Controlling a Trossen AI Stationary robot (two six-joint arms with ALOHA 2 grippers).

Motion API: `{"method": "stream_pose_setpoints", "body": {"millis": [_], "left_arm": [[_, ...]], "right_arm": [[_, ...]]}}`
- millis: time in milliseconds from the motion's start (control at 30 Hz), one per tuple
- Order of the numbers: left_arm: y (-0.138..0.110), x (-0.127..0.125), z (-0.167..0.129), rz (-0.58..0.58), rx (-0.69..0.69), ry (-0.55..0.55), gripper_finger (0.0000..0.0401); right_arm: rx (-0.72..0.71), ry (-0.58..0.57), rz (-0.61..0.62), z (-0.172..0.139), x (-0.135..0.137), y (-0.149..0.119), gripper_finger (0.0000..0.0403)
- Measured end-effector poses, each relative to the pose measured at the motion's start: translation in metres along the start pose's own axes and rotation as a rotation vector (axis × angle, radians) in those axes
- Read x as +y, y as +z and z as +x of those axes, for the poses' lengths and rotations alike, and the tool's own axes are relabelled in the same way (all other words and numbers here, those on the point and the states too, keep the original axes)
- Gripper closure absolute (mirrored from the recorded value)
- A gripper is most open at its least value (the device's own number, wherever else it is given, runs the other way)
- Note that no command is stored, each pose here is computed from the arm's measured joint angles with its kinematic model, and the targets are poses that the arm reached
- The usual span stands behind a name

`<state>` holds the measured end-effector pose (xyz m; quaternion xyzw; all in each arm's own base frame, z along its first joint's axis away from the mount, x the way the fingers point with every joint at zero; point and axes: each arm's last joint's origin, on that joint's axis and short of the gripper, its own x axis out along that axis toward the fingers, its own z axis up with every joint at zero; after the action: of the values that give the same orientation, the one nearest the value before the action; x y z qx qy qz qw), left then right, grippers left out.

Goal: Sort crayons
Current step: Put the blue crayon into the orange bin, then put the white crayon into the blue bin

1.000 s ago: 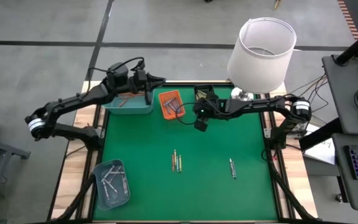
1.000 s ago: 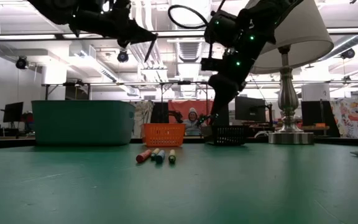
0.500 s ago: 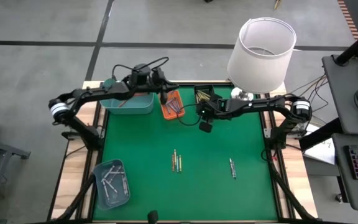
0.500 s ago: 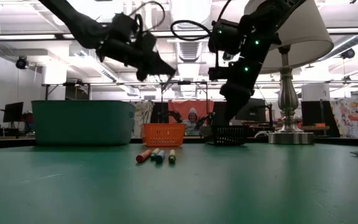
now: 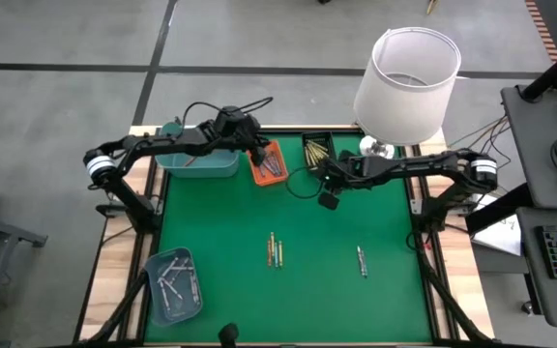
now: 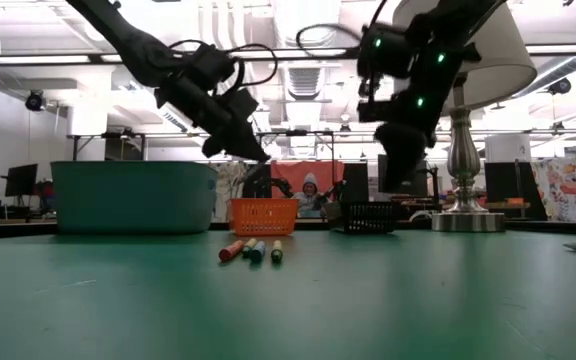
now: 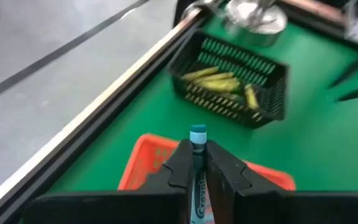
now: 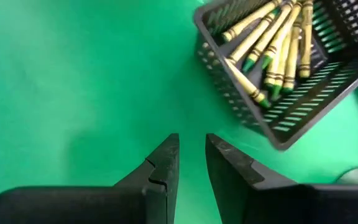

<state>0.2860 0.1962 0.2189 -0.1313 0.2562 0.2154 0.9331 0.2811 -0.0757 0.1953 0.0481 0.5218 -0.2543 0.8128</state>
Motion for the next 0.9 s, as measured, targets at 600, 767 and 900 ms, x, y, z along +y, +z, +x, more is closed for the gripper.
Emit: {"method": "stream_pose_setpoints", "body": {"millis": [600, 767, 900], "left_arm": [[0.003, -0.011, -0.017, -0.020, 0.037, 0.018, 0.0312], [0.006, -0.045, -0.040, 0.038, 0.060, -0.061, 0.0315], [0.012, -0.082, -0.063, 0.127, -0.016, -0.167, 0.0315]], "right_arm": [[-0.027, 0.385, 0.367, -0.053, 0.036, -0.006, 0.0330], [0.120, 0.515, 0.436, -0.055, 0.066, -0.017, 0.0330], [0.275, 0.518, 0.537, -0.056, 0.086, -0.032, 0.0330]]}}
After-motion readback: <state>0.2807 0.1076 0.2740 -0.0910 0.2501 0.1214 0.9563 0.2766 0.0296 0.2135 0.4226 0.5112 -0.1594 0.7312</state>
